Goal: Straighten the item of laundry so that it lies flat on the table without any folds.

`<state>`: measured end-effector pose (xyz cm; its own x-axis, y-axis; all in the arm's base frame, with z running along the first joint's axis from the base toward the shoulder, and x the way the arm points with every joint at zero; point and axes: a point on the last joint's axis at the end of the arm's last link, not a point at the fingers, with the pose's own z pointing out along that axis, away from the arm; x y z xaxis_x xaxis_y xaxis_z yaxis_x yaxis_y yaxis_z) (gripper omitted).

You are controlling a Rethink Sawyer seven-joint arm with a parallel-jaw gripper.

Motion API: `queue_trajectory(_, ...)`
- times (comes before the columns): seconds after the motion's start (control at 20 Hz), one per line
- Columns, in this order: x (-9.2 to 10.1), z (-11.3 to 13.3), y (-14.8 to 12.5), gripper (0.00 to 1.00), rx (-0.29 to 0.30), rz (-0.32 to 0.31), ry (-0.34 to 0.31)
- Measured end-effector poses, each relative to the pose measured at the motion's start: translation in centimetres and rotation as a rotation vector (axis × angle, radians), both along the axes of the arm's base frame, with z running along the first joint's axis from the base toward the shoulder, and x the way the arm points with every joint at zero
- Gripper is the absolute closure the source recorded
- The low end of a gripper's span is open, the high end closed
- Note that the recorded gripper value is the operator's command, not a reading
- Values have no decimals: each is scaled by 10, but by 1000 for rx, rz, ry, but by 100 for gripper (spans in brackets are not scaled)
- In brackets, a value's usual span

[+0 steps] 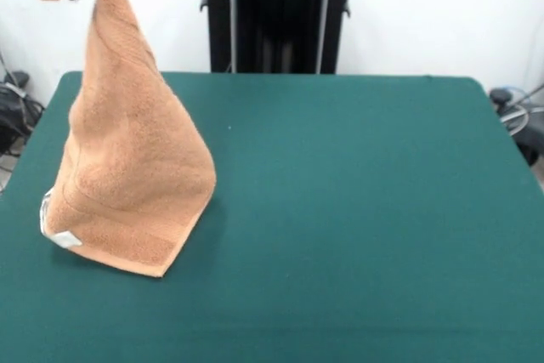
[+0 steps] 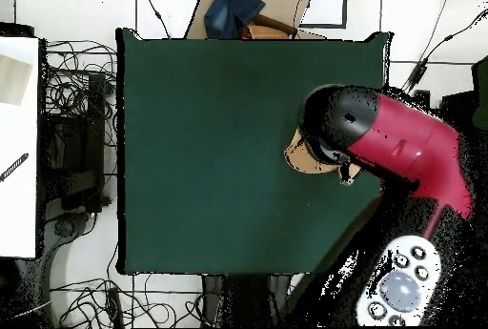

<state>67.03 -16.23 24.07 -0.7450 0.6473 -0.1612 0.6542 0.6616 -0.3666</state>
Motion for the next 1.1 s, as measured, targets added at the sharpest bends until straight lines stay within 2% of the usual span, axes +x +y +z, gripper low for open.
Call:
queue_trajectory(0.15,4,-8,21,100,-12,45,-23)
queue_trajectory(0.2,6,-15,39,100,-17,80,-38)
queue_trajectory(0.45,10,-30,78,100,-14,129,-55)
queue_trajectory(0.6,9,-43,98,100,-7,138,-51)
queue_trajectory(0.8,8,-57,112,100,0,127,-49)
queue_trajectory(1.1,4,-70,113,100,-3,95,-47)
